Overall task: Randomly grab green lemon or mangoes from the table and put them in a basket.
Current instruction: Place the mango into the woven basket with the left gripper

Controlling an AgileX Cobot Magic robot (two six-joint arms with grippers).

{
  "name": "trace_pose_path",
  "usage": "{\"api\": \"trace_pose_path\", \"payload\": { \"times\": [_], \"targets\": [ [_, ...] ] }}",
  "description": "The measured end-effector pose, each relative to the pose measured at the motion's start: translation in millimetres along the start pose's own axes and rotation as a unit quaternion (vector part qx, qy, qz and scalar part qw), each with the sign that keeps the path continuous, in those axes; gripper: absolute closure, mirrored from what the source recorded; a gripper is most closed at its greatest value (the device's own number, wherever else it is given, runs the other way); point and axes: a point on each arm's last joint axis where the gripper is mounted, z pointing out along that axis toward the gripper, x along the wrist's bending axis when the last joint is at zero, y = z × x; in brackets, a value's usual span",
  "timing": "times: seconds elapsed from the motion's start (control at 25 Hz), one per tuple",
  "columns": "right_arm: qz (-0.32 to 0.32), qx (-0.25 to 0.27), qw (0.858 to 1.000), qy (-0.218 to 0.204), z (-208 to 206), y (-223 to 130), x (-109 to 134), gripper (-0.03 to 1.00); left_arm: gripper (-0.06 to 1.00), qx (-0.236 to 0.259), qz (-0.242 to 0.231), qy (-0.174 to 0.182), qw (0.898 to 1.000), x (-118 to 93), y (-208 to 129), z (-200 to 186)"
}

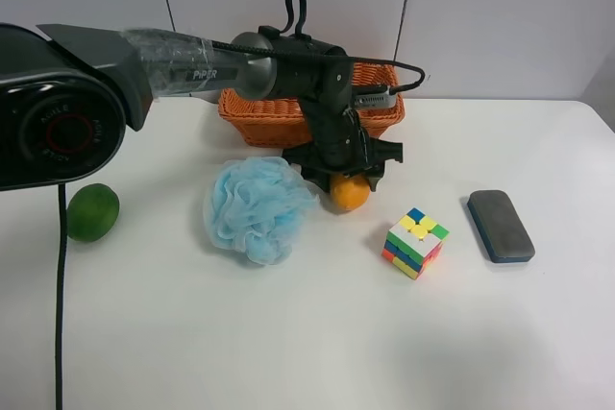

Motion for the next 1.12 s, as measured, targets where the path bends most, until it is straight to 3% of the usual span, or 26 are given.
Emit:
{"api": "trace_pose_path", "payload": {
  "times": [0.56, 1.12],
  "targets": [
    [0.0, 0.0, 1.0, 0.0, 0.0, 0.0, 0.0, -0.02, 0.3, 0.031, 0.004, 0.014, 0.999, -6.2, 2.3, -63.0],
    [0.0, 0.0, 1.0, 0.0, 0.0, 0.0, 0.0, -0.02, 0.3, -0.002, 0.043, -0.013, 0.999, -17.3, 6.3, -155.1]
  ]
}}
